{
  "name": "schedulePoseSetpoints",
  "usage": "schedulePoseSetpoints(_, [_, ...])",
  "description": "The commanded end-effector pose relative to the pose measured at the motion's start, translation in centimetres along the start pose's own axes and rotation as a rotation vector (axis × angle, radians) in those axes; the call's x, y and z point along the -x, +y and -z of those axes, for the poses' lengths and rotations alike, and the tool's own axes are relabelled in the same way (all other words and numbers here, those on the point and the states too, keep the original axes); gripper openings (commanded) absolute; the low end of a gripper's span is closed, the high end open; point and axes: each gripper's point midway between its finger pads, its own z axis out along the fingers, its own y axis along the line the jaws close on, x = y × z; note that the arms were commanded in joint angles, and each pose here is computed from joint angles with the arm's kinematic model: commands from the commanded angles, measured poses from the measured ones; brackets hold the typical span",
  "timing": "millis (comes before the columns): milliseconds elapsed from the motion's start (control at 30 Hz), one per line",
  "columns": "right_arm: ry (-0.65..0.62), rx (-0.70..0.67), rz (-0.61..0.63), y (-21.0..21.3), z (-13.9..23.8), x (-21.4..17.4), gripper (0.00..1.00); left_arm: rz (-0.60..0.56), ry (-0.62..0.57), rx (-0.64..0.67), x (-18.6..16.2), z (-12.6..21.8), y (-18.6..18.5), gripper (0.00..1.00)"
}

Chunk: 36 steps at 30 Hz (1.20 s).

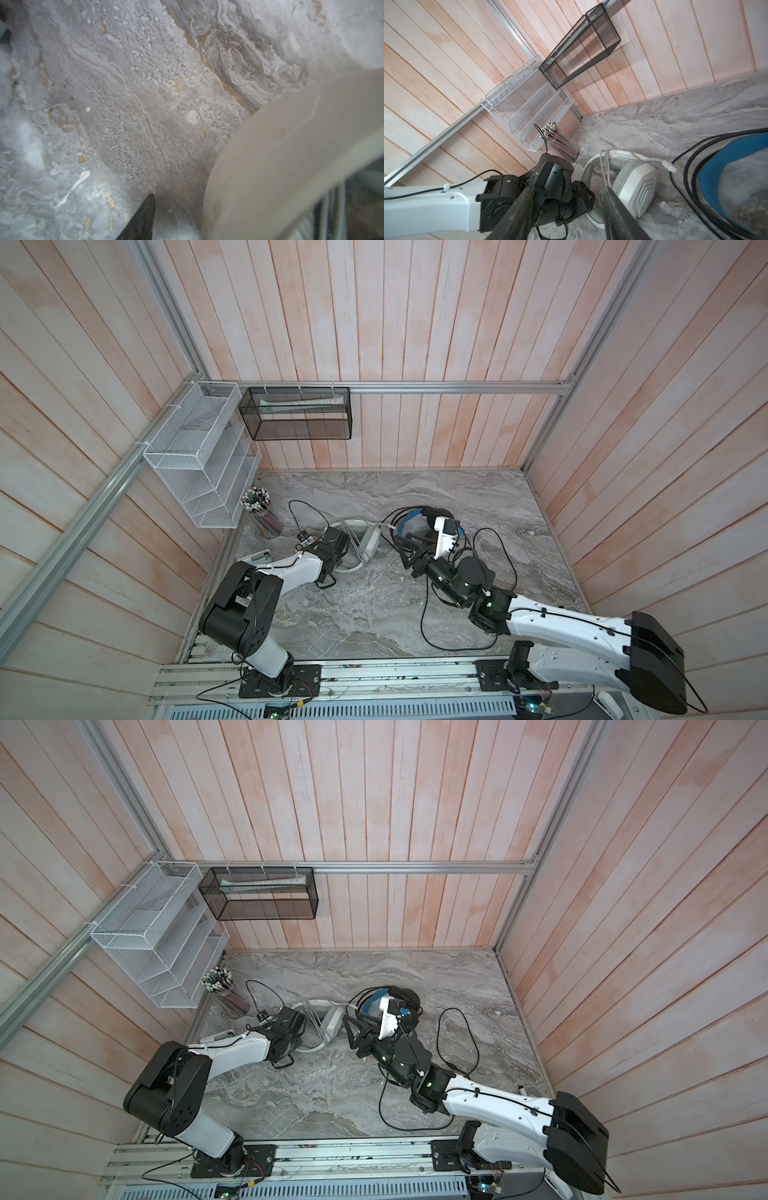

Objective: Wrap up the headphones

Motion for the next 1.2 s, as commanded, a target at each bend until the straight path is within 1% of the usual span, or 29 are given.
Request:
schedulePoseSetpoints(0, [0.024, -0.117, 0.129, -1.6, 1.6, 0.9, 0.59, -0.035, -0.033, -0.004, 1.7, 2.0, 0.0, 0.6])
schedulePoseSetpoints(133, [-0.009, -0.199, 0.174, -2.7, 3.9, 3.1, 0.65, -0.043, -0.074, -0.074, 3.8, 4.8, -1.2, 0.7])
schedulePoseSetpoints(167, [-0.013, -0.218, 0.191, -3.0, 4.4, 3.5, 0.68, -0.051, -0.085, -0.105, 4.4, 5.8, -1.7, 0.75])
schedulePoseSetpoints(200, [-0.012, -0.244, 0.207, -3.4, 5.0, 3.8, 0.71, -0.056, -0.093, -0.125, 4.8, 6.6, -1.8, 0.85])
schedulePoseSetpoints(233, [-0.009, -0.265, 0.22, -3.8, 5.5, 4.0, 0.73, -0.059, -0.101, -0.145, 5.2, 7.5, -2.0, 0.89])
schedulePoseSetpoints(267, [-0.007, -0.29, 0.236, -4.3, 6.1, 4.2, 0.74, -0.067, -0.108, -0.177, 5.6, 8.5, -2.2, 0.91])
schedulePoseSetpoints(333, [-0.004, -0.329, 0.269, -5.0, 7.2, 4.6, 0.76, -0.088, -0.12, -0.241, 6.1, 10.7, -2.4, 0.93])
schedulePoseSetpoints(400, [-0.002, -0.385, 0.285, -6.1, 8.7, 5.1, 0.82, -0.105, -0.125, -0.309, 6.2, 13.1, -2.1, 0.97])
schedulePoseSetpoints(433, [0.001, -0.406, 0.291, -6.5, 9.4, 5.3, 0.84, -0.12, -0.129, -0.357, 6.2, 14.4, -2.2, 0.98])
schedulePoseSetpoints(500, [0.002, -0.442, 0.3, -7.4, 11.0, 5.7, 0.86, -0.147, -0.138, -0.467, 6.1, 17.3, -2.3, 0.99])
schedulePoseSetpoints(633, [-0.05, -0.503, 0.26, -9.2, 14.0, 6.6, 0.99, -0.134, -0.162, -0.647, 6.7, 22.8, -2.7, 0.98])
schedulePoseSetpoints(700, [-0.088, -0.505, 0.235, -9.8, 15.0, 6.8, 1.0, -0.148, -0.129, -0.714, 6.7, 24.7, -4.1, 0.99])
schedulePoseSetpoints(767, [-0.119, -0.503, 0.208, -10.2, 15.8, 6.9, 1.0, -0.164, -0.102, -0.727, 6.5, 25.7, -5.7, 0.99])
schedulePoseSetpoints(900, [-0.137, -0.501, 0.188, -10.7, 16.5, 6.9, 1.0, -0.285, -0.126, -0.717, 5.1, 27.6, -11.0, 0.99])
schedulePoseSetpoints(1000, [-0.137, -0.511, 0.177, -11.0, 17.0, 6.9, 1.0, -0.349, -0.062, -0.695, 3.9, 26.7, -14.9, 0.99])
schedulePoseSetpoints(1167, [-0.13, -0.504, 0.149, -11.6, 17.4, 5.9, 1.0, -0.429, 0.019, -0.714, 2.0, 25.1, -21.9, 0.99])
